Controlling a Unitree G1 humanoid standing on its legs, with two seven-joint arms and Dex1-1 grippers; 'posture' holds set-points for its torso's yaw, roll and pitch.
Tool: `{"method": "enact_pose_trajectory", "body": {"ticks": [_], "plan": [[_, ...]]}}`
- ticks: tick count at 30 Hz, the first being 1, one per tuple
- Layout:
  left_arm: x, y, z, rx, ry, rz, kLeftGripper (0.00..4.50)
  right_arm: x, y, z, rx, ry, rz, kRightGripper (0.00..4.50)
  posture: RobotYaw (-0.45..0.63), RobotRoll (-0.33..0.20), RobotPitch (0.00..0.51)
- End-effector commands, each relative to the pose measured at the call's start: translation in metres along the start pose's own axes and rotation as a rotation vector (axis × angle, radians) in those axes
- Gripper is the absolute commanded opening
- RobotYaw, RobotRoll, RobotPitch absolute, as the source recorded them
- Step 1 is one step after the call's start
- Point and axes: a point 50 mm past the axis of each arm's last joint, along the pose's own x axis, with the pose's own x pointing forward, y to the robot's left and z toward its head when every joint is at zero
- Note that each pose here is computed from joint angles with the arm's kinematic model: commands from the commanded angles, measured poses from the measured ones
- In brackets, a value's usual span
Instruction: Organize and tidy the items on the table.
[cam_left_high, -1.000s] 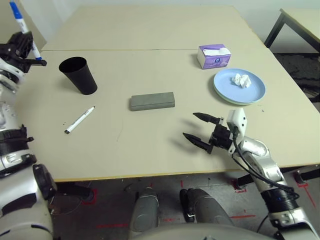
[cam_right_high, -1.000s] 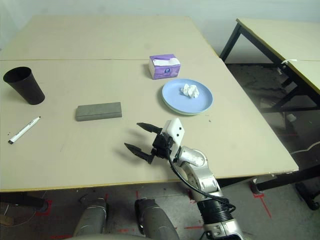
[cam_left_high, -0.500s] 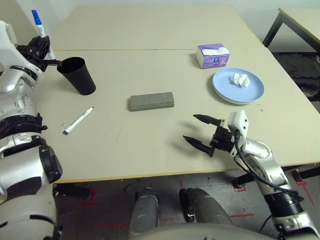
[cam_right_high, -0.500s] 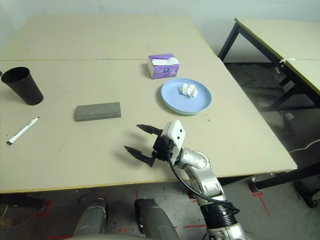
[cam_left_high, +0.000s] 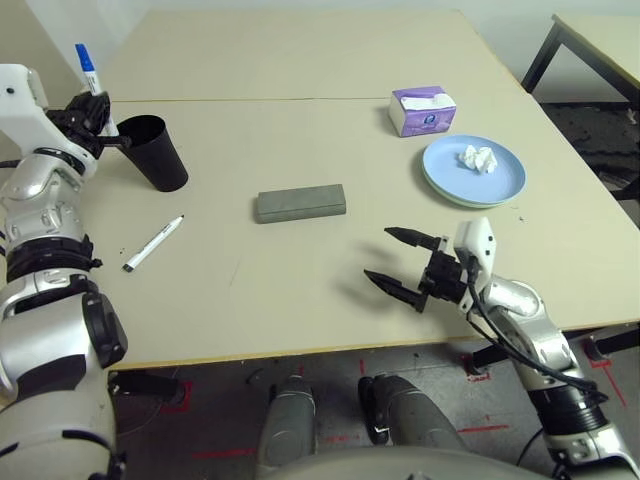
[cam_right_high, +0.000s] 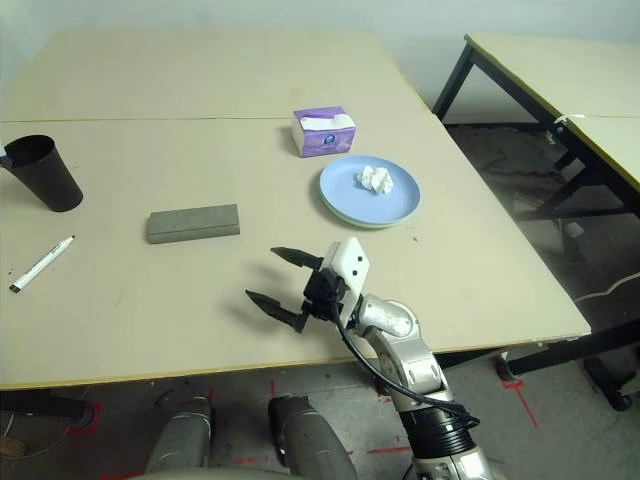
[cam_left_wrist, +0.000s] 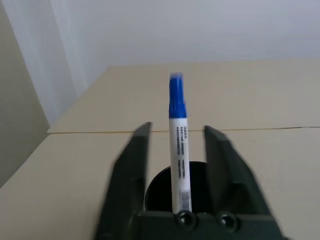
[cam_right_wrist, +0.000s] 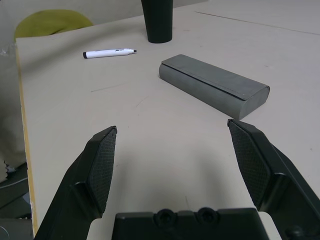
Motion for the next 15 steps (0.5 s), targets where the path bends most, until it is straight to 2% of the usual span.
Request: {"method": "enact_pose_trajectory", "body": {"ticks": [1,5,15], "plan": [[-0.0031,0.0006,-0.0079,-0.008,0.018,0.007,3.23,0.0027,0.0016,0.0035,0.001,-0.009,0.008,4.5,-0.03,0.0,0.162],[-0.0029,0.0016,-0.0065,-0.01,0.013,0.014,4.43,0.0029,0.002,0.0031,0.001,-0.008,0.011,4.5,-0.03,0.0,0.163],[-0.0033,0.0056,-0.0016,-0.002,0.003,0.027,4.47,0.0061,0.0033,0.0018,0.009,-0.016,0.017,4.5,-0.03,0.0,0.16]]}}
